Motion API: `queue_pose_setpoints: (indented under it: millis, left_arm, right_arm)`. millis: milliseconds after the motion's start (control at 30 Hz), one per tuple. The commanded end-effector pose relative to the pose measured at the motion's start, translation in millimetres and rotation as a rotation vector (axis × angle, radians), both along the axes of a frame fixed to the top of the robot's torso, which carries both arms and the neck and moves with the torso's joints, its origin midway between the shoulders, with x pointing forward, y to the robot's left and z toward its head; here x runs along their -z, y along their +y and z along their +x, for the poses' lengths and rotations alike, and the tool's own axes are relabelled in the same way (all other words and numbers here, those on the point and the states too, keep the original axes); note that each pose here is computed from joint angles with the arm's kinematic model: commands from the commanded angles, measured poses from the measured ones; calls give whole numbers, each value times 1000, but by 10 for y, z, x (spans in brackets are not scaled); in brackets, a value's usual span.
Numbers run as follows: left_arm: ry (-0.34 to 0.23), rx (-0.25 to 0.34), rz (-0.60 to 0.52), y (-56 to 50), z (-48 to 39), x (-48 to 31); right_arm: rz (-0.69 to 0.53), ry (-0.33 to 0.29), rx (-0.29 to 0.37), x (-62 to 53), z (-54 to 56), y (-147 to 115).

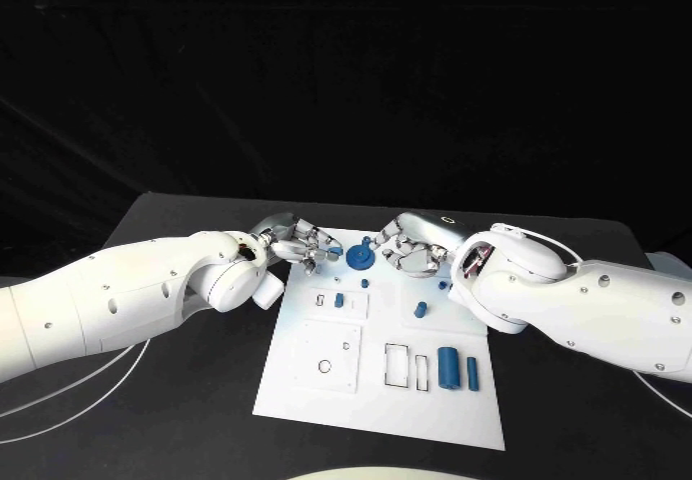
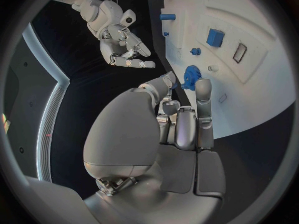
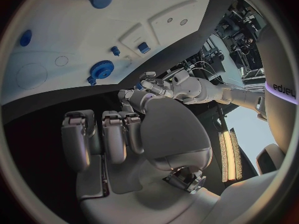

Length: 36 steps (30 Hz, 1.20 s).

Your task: Assemble the parts on the task board

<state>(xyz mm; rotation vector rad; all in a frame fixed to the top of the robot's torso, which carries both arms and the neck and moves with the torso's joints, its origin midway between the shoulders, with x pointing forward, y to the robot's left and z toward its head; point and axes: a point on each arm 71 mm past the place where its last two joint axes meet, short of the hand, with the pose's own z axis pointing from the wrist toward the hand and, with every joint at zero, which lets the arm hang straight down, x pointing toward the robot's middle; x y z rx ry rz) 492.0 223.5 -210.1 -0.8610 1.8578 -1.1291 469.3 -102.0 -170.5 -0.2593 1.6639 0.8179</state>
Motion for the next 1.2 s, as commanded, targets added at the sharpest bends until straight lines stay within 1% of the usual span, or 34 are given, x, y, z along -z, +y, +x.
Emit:
queue_pose_setpoints:
  millis: [33, 267, 567, 867, 1200]
  left_arm:
    - [-15, 20, -24, -43, -11, -31]
    - [-55, 23, -3, -70, -10, -57]
    - [-96, 21, 8, -113, 0, -85]
    - [-107, 26, 4, -150, -9, -99]
    - [-105, 29, 8, -166, -13, -100]
  right_arm:
    - [-24, 34, 48, 48, 21, 18]
    - [-16, 68, 37, 80, 0, 136]
    - [-9, 85, 26, 104, -20, 223]
    - [-2, 96, 25, 136, -31, 267]
    - [22, 82, 23, 124, -44, 303]
